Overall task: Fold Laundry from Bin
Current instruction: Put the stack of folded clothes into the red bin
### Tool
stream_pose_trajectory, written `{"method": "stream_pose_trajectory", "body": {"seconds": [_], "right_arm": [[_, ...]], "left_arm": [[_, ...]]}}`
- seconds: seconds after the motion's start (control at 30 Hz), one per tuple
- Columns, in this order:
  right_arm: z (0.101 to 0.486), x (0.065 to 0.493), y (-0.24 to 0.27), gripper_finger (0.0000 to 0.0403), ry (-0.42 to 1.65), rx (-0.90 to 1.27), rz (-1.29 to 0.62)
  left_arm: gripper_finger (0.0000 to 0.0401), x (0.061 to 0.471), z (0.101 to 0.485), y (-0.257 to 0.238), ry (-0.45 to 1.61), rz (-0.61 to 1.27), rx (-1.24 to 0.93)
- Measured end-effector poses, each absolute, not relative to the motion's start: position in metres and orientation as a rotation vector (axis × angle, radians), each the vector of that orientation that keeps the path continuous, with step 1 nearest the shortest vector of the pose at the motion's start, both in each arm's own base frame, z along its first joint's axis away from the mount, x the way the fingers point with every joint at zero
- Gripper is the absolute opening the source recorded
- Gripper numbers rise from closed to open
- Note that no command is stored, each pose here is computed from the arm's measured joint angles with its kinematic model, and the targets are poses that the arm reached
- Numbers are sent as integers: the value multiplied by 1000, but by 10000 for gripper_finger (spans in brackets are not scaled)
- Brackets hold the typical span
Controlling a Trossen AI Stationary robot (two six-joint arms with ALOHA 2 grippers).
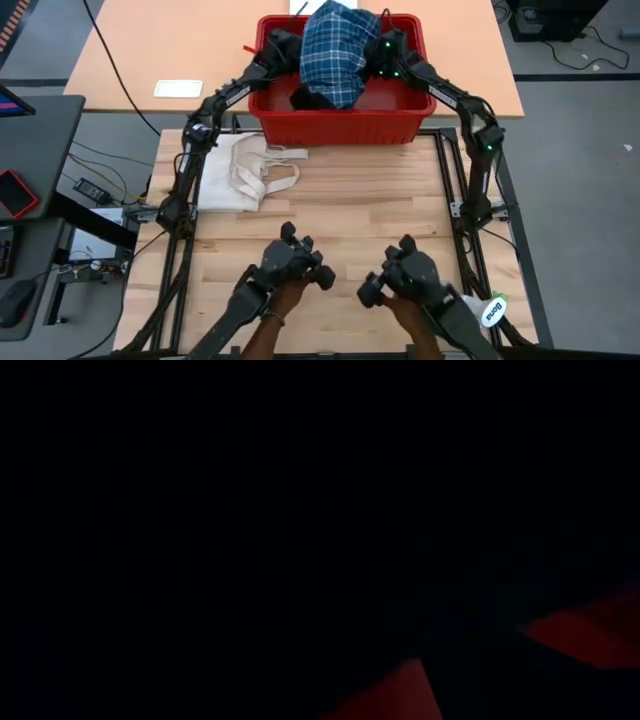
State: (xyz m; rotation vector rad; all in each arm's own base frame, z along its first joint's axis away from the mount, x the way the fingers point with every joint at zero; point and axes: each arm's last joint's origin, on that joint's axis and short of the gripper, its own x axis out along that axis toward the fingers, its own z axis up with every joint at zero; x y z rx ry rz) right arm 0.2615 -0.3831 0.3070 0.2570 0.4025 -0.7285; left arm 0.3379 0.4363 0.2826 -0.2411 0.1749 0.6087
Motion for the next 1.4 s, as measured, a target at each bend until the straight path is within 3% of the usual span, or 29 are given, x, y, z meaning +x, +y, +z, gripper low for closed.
{"method": "stream_pose_trajectory", "body": {"seconds": [0.17,0.37,0.53,0.83,1.07,1.27,1.4], "right_arm": [[266,268,-408,212,463,301,-718],[221,278,-425,212,560,346,-691],[216,283,-428,212,608,341,-675],[212,280,-427,215,651,348,-631],[213,269,-426,247,702,390,-640],[243,255,-417,275,758,368,-767],[266,248,-407,274,775,340,-830]], "left_arm": [[47,339,235,452,259,695,-303],[47,329,215,457,435,824,-278],[47,317,207,458,566,899,-270],[55,300,199,456,659,960,-453],[139,294,228,450,641,967,-390],[234,282,251,448,649,977,-335],[261,275,268,444,657,983,-302]]}}
